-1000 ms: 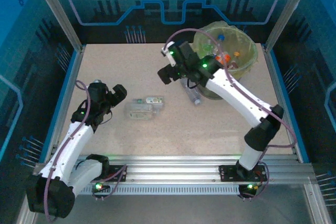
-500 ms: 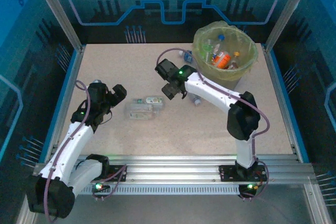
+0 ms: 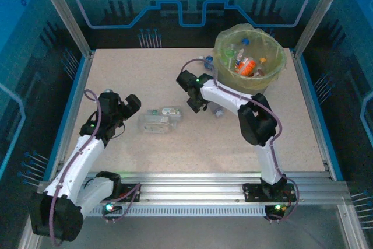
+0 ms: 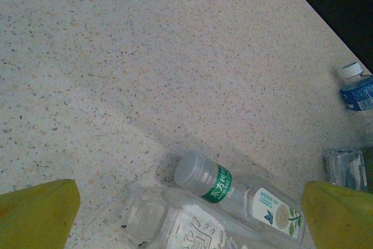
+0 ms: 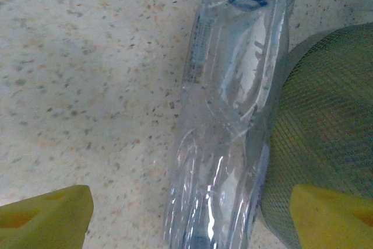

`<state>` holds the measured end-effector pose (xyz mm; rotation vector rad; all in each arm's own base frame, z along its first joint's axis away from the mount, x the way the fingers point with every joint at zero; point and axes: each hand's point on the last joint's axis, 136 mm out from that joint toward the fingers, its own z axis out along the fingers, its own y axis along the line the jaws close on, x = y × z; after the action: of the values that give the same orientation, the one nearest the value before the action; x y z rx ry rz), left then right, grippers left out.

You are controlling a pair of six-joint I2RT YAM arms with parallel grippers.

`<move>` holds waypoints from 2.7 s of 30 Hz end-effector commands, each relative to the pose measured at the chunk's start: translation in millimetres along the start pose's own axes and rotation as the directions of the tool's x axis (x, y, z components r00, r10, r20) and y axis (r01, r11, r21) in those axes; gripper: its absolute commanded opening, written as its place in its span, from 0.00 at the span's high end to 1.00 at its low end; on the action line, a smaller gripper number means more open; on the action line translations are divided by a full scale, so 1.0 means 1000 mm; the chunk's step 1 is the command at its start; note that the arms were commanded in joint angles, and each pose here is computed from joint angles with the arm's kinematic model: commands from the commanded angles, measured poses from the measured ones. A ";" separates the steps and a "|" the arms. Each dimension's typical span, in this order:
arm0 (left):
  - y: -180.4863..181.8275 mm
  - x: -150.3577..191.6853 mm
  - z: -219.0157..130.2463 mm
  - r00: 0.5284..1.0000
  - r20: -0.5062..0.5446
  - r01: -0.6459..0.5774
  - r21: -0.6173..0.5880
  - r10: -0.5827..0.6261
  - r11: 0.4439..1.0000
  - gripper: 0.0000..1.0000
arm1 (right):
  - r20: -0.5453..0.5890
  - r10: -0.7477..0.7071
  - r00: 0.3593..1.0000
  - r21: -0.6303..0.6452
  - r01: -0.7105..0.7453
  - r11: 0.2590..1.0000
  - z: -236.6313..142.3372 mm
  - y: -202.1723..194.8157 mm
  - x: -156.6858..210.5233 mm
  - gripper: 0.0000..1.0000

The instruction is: Put the plastic bottles in the bin

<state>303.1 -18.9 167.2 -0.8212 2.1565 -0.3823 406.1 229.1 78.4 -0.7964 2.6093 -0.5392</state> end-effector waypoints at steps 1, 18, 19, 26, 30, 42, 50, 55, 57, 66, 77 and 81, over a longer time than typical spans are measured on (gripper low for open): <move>0.007 0.000 0.004 1.000 0.004 0.022 -0.021 -0.022 1.000 0.01 | -0.014 0.046 0.999 0.019 -0.046 0.999 0.010 -0.008 -0.005 0.12; 0.008 0.002 0.008 1.000 -0.005 0.021 -0.027 -0.021 0.999 0.01 | -0.041 0.095 0.995 -0.059 -0.097 0.994 0.040 -0.003 -0.019 0.14; 0.008 0.002 0.008 1.000 -0.006 0.019 -0.028 -0.019 0.999 0.01 | -0.043 0.094 0.995 -0.068 -0.097 0.993 0.041 -0.001 -0.019 0.14; 0.009 0.003 0.008 1.000 -0.006 0.017 -0.030 -0.017 0.999 0.01 | -0.061 0.098 0.993 -0.136 -0.106 0.985 0.047 0.012 -0.019 0.16; 0.009 0.002 0.008 1.000 -0.005 0.015 -0.030 -0.015 0.999 0.01 | -0.067 0.092 0.993 -0.169 -0.102 0.980 0.047 0.018 -0.017 0.17; 0.007 -0.002 0.001 1.000 0.012 0.012 -0.024 -0.012 1.000 0.01 | -0.122 0.089 0.989 -0.282 -0.121 0.952 0.046 0.044 -0.005 0.27; 0.006 -0.003 0.002 1.000 0.014 0.008 -0.024 -0.007 1.000 0.01 | -0.125 0.066 0.990 -0.291 -0.100 0.952 0.032 0.053 0.007 0.50; 0.006 -0.004 0.001 1.000 0.016 0.005 -0.024 -0.005 1.000 0.01 | -0.079 0.062 0.995 -0.277 -0.082 0.957 0.006 0.050 0.005 0.65; 0.007 -0.003 0.001 1.000 0.018 0.006 -0.025 -0.006 1.000 0.01 | -0.047 0.067 0.997 -0.271 -0.078 0.959 -0.009 0.045 0.001 0.70; 0.006 -0.002 0.004 1.000 0.017 0.006 -0.016 -0.006 1.000 0.01 | 0.202 0.135 0.970 -0.285 -0.074 0.956 -0.121 0.006 -0.025 0.77; 0.005 -0.003 0.005 1.000 0.025 0.001 -0.004 -0.001 1.000 0.01 | 0.575 0.261 0.775 -0.283 -0.110 0.953 -0.266 -0.091 -0.055 0.78; 0.004 -0.003 0.004 1.000 0.021 -0.009 0.001 0.009 1.000 0.01 | 0.650 0.303 0.696 -0.225 -0.205 0.953 -0.285 -0.144 -0.064 0.82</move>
<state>306.0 -19.1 163.2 -0.8184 2.1557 -0.3814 377.6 252.3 373.9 -0.5844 2.0954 0.1081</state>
